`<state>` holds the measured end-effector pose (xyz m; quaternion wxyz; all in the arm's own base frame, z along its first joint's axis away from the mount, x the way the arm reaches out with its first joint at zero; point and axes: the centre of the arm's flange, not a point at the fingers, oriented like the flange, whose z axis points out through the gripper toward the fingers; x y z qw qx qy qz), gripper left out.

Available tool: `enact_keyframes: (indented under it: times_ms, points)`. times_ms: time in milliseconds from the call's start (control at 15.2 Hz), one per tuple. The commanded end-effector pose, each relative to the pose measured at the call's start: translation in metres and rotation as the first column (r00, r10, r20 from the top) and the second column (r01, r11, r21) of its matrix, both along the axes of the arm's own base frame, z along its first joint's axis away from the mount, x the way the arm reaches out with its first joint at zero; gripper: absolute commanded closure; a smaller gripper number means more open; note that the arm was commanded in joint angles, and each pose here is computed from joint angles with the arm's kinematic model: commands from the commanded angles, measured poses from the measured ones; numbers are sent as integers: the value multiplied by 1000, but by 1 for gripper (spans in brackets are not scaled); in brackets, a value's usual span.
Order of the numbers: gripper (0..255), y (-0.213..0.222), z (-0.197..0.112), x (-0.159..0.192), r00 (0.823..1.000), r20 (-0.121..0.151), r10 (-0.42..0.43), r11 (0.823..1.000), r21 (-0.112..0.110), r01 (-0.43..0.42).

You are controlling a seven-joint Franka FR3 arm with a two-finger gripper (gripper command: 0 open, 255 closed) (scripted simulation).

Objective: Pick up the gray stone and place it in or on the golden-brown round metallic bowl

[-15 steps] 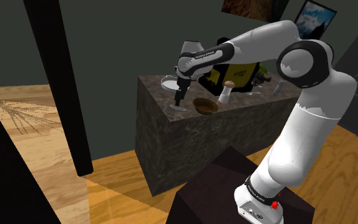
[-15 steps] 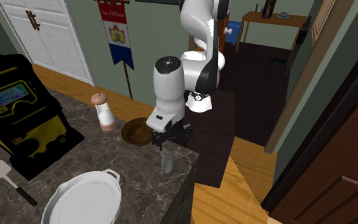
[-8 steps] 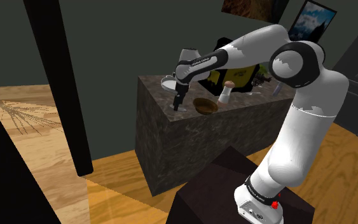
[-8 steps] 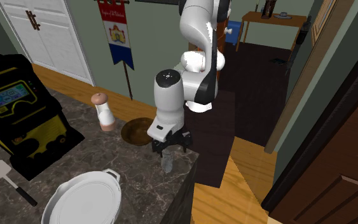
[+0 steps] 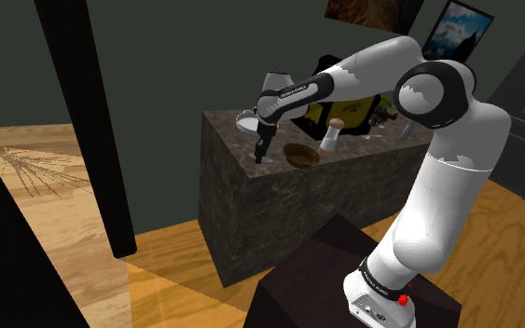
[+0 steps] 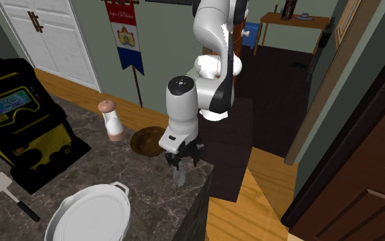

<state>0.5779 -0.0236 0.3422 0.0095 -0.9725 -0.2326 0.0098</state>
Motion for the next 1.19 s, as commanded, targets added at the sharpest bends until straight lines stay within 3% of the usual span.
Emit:
enact_keyframes:
  times_ms: [0,528,594,792,1122]
  points:
    - [255,0,0,0,1000,0,0,1000,0,0]
    - [255,0,0,0,1000,0,0,1000,0,0]
    - [0,0,0,0,1000,0,0,1000,0,0]
    - [0,-14,15,30,980,-11,-200,979,-35,200]
    - [0,-14,-12,29,980,-11,-200,979,-35,200]
